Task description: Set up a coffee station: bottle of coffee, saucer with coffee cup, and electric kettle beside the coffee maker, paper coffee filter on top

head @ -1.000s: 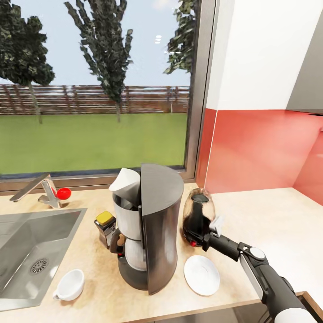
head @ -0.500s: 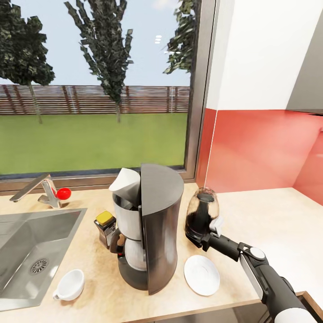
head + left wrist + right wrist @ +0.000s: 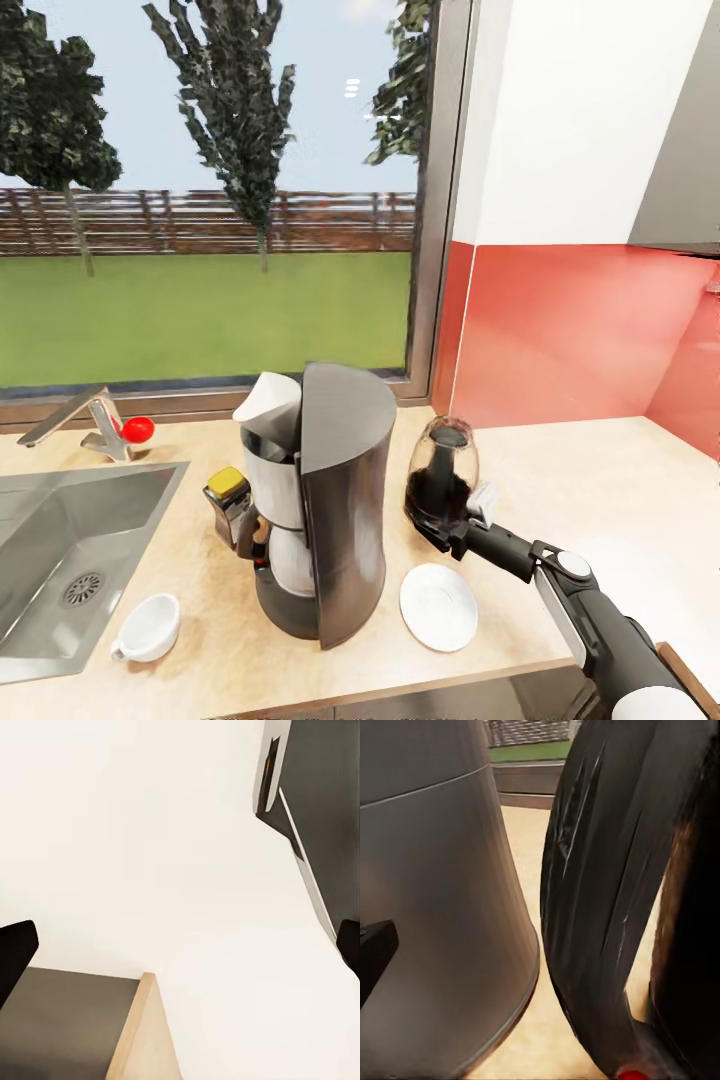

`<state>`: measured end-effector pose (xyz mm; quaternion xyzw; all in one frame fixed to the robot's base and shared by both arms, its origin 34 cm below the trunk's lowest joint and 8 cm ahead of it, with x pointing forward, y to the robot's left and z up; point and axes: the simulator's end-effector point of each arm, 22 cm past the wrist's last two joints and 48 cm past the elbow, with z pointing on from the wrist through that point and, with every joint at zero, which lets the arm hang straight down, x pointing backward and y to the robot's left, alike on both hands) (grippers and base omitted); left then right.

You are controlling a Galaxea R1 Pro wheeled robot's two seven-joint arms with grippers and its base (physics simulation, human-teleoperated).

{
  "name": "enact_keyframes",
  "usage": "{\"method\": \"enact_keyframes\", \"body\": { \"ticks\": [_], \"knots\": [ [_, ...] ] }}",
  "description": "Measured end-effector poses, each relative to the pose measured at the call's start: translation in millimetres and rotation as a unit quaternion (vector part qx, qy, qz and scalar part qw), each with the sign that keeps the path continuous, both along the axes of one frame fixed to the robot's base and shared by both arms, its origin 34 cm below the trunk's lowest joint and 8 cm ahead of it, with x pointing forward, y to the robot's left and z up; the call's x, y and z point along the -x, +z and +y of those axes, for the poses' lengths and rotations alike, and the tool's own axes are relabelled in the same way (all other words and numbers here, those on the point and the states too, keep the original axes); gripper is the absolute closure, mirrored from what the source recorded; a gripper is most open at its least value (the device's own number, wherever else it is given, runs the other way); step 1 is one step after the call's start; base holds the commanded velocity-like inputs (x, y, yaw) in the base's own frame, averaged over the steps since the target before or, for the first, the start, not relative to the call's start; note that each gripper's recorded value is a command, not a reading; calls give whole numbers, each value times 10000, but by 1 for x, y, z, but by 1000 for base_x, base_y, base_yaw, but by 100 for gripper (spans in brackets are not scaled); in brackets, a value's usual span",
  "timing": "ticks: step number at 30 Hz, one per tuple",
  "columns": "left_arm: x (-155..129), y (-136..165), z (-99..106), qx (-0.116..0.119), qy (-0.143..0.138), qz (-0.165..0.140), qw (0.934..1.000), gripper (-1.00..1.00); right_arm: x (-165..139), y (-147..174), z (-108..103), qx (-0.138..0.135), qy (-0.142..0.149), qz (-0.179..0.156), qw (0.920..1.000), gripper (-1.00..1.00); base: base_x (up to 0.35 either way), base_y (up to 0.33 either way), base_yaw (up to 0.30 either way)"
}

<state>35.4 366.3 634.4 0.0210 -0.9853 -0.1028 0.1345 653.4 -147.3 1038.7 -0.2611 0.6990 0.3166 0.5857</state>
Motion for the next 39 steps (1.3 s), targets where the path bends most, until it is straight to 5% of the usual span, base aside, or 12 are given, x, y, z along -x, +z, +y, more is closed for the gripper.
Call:
{"method": "enact_keyframes", "body": {
  "ticks": [12, 39],
  "knots": [
    [0, 0, 0, 0, -3, 4, 10000, -100, 0, 0, 0, 0, 0, 2, 10000, -100, -50, -54, 0],
    [-1, 0, 1, -10, 27, -9, 10000, -100, 0, 0, 0, -9, 1, 1, 10000, -100, -256, -90, 0]
  ]
}}
